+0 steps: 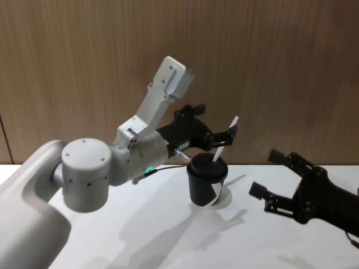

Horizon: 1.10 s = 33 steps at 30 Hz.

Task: Pick up the straw with one hand, pass it to the other hand, and insert it into the cup.

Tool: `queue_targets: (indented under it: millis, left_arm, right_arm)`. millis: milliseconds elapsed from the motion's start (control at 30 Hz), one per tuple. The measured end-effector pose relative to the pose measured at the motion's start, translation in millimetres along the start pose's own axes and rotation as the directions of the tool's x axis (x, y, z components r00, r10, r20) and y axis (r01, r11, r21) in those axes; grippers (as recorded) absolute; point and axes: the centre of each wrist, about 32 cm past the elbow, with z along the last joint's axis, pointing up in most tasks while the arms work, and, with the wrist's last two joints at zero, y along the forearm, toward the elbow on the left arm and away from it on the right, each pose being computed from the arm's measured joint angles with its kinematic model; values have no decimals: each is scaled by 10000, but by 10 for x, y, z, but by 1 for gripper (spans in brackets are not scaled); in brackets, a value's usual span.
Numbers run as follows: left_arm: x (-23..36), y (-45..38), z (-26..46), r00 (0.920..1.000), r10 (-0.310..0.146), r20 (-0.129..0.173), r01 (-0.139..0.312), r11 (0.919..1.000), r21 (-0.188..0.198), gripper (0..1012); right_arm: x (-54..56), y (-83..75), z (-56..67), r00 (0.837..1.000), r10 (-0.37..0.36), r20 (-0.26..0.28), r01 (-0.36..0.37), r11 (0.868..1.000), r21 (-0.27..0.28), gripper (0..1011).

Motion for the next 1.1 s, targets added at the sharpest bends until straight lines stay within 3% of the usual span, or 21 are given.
queue_targets:
  millis: [367,667,900,1100]
  left_arm:
    - [-23,286,-174,9991,371,-192,-380,9981,-494,1003]
    - [-69,454,-273,9949,947,-347,-973,9917,-846,1003]
    - [-121,533,-322,9883,1489,-325,-1518,9803,-1261,1003]
    - [-177,568,-345,9805,1937,-340,-1966,9651,-1732,1003]
  right_arm:
    - [-51,195,203,9938,-989,-516,1026,9919,751,1001]
    - [-119,347,381,9793,-1841,-840,1916,9772,917,1001]
    - [-183,436,483,9697,-2280,-881,2333,9709,548,1001]
    - [-226,480,501,9677,-2404,-758,2418,9703,101,1001]
